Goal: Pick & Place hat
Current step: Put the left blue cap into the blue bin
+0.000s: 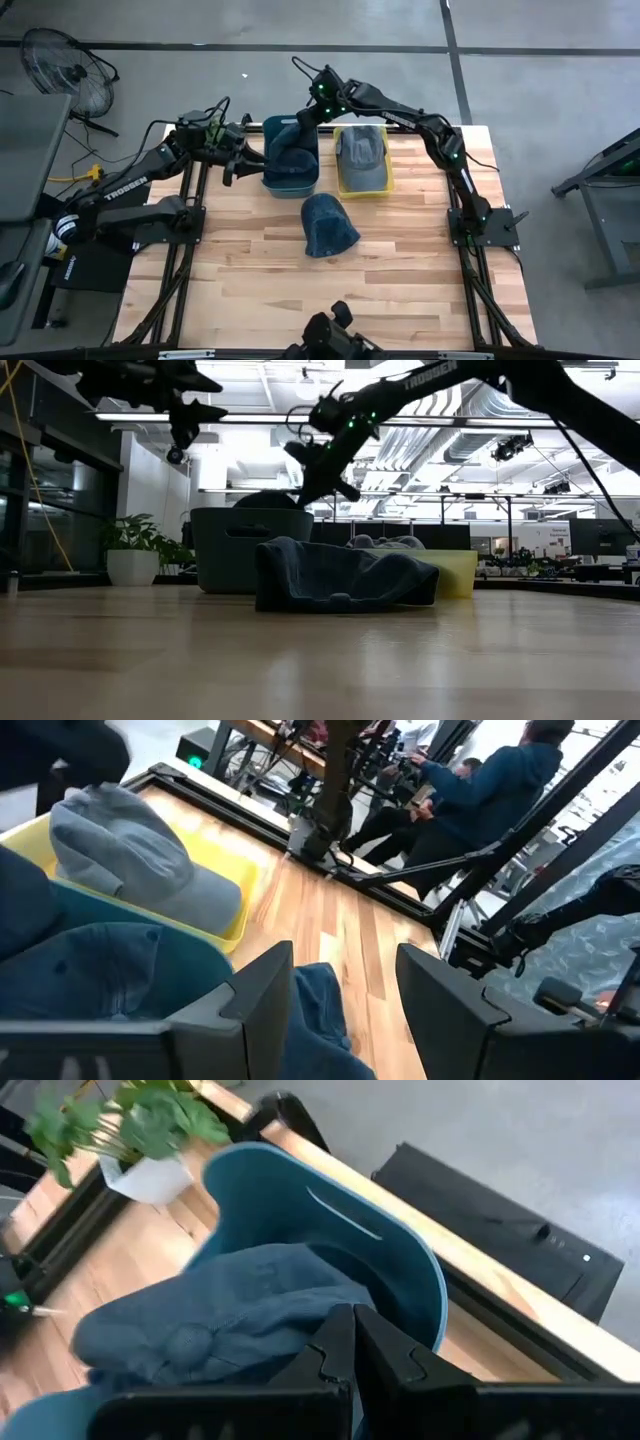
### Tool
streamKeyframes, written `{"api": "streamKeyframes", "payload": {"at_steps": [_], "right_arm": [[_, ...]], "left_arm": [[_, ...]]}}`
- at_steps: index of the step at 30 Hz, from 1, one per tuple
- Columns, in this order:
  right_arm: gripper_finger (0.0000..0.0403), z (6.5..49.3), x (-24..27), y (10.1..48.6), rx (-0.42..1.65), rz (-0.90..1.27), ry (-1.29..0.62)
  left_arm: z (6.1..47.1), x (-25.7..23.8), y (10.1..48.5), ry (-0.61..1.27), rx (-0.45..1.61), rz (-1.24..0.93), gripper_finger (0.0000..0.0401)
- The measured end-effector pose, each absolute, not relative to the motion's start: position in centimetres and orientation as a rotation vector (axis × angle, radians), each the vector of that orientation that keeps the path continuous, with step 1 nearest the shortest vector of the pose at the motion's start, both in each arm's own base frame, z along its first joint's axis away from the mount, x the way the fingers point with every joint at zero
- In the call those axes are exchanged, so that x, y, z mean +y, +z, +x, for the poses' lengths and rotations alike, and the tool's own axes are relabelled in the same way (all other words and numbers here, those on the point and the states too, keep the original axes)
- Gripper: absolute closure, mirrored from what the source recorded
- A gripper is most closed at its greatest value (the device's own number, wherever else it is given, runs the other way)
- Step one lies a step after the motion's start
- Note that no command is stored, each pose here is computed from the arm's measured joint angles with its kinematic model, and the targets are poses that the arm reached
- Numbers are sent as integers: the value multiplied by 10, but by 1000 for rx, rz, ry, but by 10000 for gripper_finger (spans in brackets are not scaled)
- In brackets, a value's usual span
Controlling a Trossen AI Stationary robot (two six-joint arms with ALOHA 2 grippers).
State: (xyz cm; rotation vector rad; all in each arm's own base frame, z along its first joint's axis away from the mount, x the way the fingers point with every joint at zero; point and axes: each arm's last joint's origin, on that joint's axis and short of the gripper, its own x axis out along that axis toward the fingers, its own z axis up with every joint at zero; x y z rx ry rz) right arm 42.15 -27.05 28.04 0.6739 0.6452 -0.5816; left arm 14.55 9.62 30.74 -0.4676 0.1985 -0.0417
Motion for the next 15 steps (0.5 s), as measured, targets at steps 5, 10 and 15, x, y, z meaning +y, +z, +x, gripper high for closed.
{"api": "streamKeyframes", "payload": {"at_steps": [5,10,15], "right_arm": [[403,424,-269,277,656,674,-535],[403,434,-247,273,726,638,-490],[403,442,-220,269,813,594,-470]], "left_arm": [[137,89,308,-36,215,-477,224],[129,83,310,-9,218,-478,224],[125,80,312,21,204,-465,224]]}}
